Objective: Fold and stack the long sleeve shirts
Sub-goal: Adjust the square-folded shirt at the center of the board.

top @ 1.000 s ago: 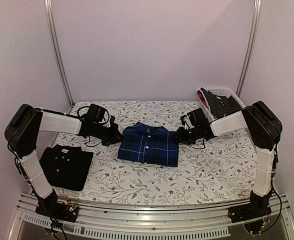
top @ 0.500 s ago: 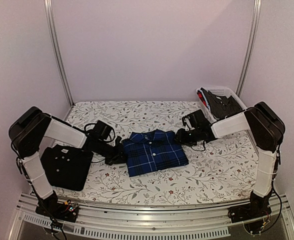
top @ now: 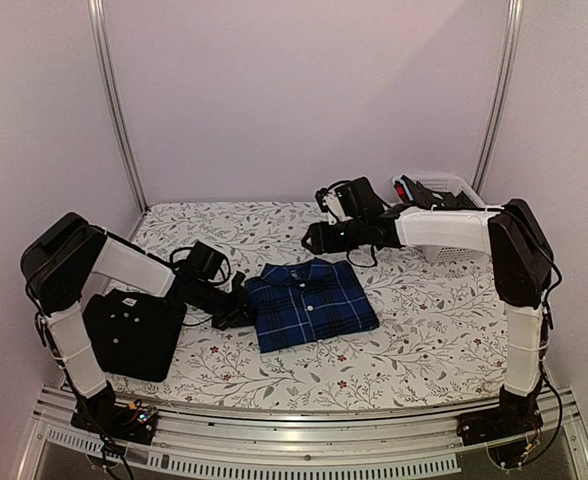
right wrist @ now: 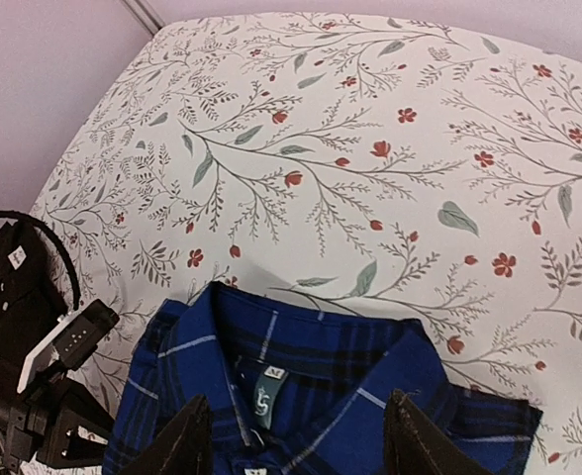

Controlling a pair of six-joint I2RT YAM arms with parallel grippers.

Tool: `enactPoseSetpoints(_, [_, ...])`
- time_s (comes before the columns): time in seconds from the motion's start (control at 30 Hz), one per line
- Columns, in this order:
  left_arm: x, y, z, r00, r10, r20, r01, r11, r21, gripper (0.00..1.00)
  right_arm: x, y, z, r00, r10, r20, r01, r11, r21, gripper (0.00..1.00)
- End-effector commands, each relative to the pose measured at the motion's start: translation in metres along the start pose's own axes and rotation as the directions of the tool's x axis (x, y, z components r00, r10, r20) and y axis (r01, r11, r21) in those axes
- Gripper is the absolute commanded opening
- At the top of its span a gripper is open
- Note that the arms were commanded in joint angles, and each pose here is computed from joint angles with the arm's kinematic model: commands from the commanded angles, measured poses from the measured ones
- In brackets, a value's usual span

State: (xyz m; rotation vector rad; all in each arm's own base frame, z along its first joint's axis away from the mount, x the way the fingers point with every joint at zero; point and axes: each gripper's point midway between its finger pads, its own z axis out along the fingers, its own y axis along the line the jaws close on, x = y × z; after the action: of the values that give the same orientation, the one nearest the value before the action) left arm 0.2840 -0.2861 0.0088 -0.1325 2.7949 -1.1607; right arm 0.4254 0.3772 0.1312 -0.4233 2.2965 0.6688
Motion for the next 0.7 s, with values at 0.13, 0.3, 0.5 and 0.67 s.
enactPoseSetpoints(0.13, [-0.033, 0.017, 0.023, 0.997, 0.064, -0.040, -0.067, 0.994, -0.086, 0.00, 0.024, 0.032, 0.074, 0.988, -0.093, -0.124, 0.069, 0.980, -0.186, 0.59])
enactPoseSetpoints(0.3, [-0.054, 0.012, 0.027, 0.996, 0.087, -0.030, -0.090, 0.992, -0.086, 0.00, 0.033, 0.023, 0.102, 0.983, -0.094, -0.158, 0.069, 0.985, -0.157, 0.59])
enactPoseSetpoints(0.5, [-0.056, 0.011, 0.026, 0.996, 0.090, -0.027, -0.092, 0.992, -0.082, 0.00, 0.032, -0.007, 0.101, 0.986, -0.036, -0.162, 0.027, 0.998, -0.057, 0.59])
enactPoseSetpoints(0.67, [-0.054, 0.006, 0.019, 0.995, 0.095, -0.017, -0.096, 0.992, -0.076, 0.00, 0.020, -0.011, 0.096, 0.991, -0.003, -0.137, -0.006, 0.998, -0.065, 0.57])
